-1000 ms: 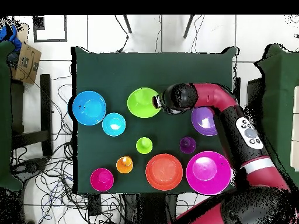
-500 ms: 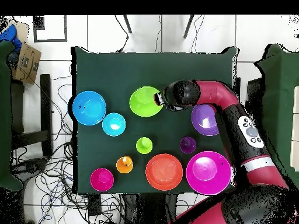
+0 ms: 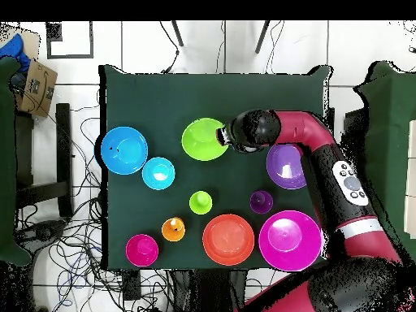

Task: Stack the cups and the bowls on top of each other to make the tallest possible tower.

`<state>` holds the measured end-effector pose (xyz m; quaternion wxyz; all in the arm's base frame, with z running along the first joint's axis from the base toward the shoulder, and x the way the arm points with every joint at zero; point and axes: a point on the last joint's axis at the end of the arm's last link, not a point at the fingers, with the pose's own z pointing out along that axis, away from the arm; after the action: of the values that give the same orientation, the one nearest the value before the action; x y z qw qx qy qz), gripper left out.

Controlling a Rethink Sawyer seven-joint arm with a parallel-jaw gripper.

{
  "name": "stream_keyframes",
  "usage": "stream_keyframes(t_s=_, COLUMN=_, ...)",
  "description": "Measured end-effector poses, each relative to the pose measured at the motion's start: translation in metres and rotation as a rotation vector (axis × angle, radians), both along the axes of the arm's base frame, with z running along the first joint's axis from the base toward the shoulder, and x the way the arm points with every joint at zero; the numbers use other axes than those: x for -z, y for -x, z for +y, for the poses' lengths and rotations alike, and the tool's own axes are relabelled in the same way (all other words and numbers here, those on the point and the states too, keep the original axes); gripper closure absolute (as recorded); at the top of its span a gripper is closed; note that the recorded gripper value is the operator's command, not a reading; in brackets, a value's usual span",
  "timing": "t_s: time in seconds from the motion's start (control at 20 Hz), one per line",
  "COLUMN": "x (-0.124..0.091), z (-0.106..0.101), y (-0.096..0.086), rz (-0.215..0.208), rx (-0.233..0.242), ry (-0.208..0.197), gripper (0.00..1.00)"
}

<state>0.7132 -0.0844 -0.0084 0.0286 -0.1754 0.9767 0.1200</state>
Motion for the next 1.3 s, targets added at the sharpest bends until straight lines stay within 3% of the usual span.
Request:
stream_keyframes(t_s=0.55, x=-0.003, z=-0.004, y=-0.001, rz=-0.004, rx=0.001, ry=0.010, gripper=1.00)
stream_keyframes(t_s=0.6, x=-0.003, z=-0.004, y=-0.001, rz=-0.003, rx=0.001, ry=0.010, gripper=0.00)
stream_keyframes(t_s=1.0, x=-0.005, z=-0.001, y=-0.003, rz=-0.005, rx=-0.006, ry=0.024, gripper=0.00)
stream_keyframes(t_s=1.3, x=-0.015, z=0.004, y=-0.006, rz=-0.012, rx=-0.029, ry=0.064, gripper=0.00)
